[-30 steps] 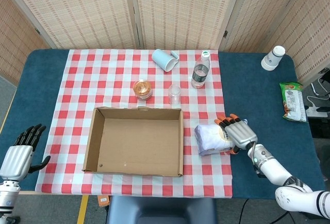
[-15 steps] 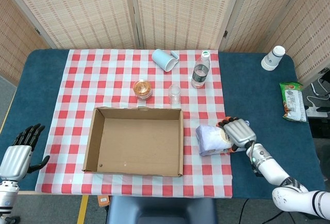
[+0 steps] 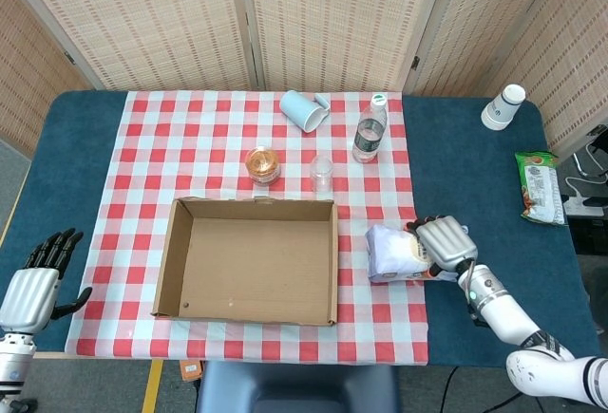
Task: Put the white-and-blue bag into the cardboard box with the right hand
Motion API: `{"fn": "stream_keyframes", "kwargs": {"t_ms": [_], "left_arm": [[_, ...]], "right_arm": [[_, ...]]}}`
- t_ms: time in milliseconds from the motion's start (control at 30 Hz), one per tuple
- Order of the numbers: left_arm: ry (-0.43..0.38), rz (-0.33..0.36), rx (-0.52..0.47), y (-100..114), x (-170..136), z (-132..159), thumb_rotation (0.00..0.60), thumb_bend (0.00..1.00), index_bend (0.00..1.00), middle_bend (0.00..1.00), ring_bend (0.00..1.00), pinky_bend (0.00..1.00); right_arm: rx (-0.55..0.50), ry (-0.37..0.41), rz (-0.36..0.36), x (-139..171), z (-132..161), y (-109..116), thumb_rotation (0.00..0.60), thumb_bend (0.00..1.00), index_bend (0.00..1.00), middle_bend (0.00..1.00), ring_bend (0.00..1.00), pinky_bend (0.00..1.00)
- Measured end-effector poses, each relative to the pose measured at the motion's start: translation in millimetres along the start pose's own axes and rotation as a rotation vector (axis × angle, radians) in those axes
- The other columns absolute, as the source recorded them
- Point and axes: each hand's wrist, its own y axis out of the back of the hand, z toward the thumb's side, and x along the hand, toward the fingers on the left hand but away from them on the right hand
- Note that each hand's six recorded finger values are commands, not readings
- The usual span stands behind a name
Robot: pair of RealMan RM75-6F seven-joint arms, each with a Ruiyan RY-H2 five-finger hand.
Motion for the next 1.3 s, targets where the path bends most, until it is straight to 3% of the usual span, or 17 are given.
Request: {"fn": "stream_keyframes", "kwargs": {"t_ms": [167,400,633,833,1033,1300], "left_arm": [[0.002,-0.002,0.000,0,1,-1,0.600,0.28,0.00,0.00,0.00,0.13],[0.006,-0.008,-0.001,-1,1,0,0.600,0.28,0.00,0.00,0.00,0.13],[0.002,-0.003,-0.007,3,-1,0,0.600,0.28,0.00,0.00,0.00,0.13],[0.007,0.002,-0.024,6,-1,-2,0.600,0.28,0.00,0.00,0.00,0.13],[0.015,0.002,-0.032,8,-1,-5,0.600,0.28,0.00,0.00,0.00,0.13],[0.027,0.010,-0.051,13,-1,-12,0.600,0.28,0.00,0.00,0.00,0.13]], "right_arm": [[-0.003,0.003,-0.032,11,3,17,0.600,0.00,0.62,0.40,0.36,0.50],[-0.011,0.026,-0.112,41,20,71,0.600,0.00,0.62,0.40,0.36,0.51],[-0.017,0.105,-0.205,65,70,141,0.600,0.00,0.62,0.40,0.37,0.51],[-0.012,0.172,-0.254,56,113,186,0.600,0.00,0.60,0.40,0.37,0.51],[-0.030,0.237,-0.246,39,159,196,0.600,0.00,0.60,0.40,0.37,0.51],[-0.085,0.311,-0.207,0,223,173,0.600,0.00,0.59,0.40,0.37,0.51]]}}
